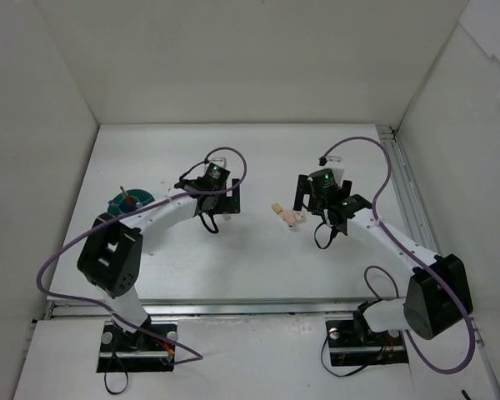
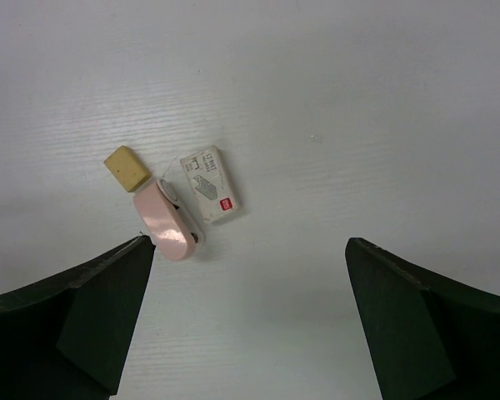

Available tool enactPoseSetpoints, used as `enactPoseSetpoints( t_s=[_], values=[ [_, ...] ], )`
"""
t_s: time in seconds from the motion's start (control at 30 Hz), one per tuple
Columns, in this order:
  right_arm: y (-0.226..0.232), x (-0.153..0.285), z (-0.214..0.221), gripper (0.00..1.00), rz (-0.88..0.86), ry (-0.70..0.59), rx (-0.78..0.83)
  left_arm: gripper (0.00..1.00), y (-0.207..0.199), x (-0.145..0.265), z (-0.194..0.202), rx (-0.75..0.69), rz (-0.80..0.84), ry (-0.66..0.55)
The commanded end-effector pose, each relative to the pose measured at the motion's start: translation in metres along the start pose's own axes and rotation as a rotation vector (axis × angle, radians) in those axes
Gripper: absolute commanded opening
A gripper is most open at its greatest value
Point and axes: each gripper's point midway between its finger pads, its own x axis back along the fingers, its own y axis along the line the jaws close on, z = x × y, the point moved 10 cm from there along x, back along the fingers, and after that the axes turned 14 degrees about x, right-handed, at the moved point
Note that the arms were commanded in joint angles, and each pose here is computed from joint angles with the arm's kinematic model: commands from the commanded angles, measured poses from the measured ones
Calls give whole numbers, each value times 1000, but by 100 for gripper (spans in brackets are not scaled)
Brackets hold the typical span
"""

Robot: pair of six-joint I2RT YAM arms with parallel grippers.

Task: Sort the stationery into containers
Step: Place the stationery in the storage box, then pick up the stationery from the center of the board.

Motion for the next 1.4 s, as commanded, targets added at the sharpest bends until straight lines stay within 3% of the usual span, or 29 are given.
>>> enactPoseSetpoints(
  t_s=[0.0,0.13,0.4,0.5,0.6,0.83,1.03,1.13,1.37],
  values=[
    [-6,-4,-12,98,43,-46,-99,100,-16,4,-12,90,11,-14],
    [-8,-3,-12,98,52,-45,-98,99,-11,-23,-1,151,-117,21],
    [-18,1,-6,98,86,-54,-99,87,-23,-55,-2,182,-133,55],
    [-20,1,-4,98,93,-51,-100,78,-24,-63,-2,190,-167,59],
    [-22,1,-3,98,98,-52,-101,60,-23,-69,-4,198,-213,52],
    [-30,5,-5,98,133,-73,-95,0,-24,-69,-3,192,-203,63],
    [-34,9,-3,98,139,-80,-84,0,-14,-36,-39,99,-175,-54],
    [-36,11,-2,98,148,-84,-78,0,2,13,-74,107,-148,-190],
    [-40,7,-1,98,175,-73,-69,0,64,69,-113,280,-326,-332]
  ],
)
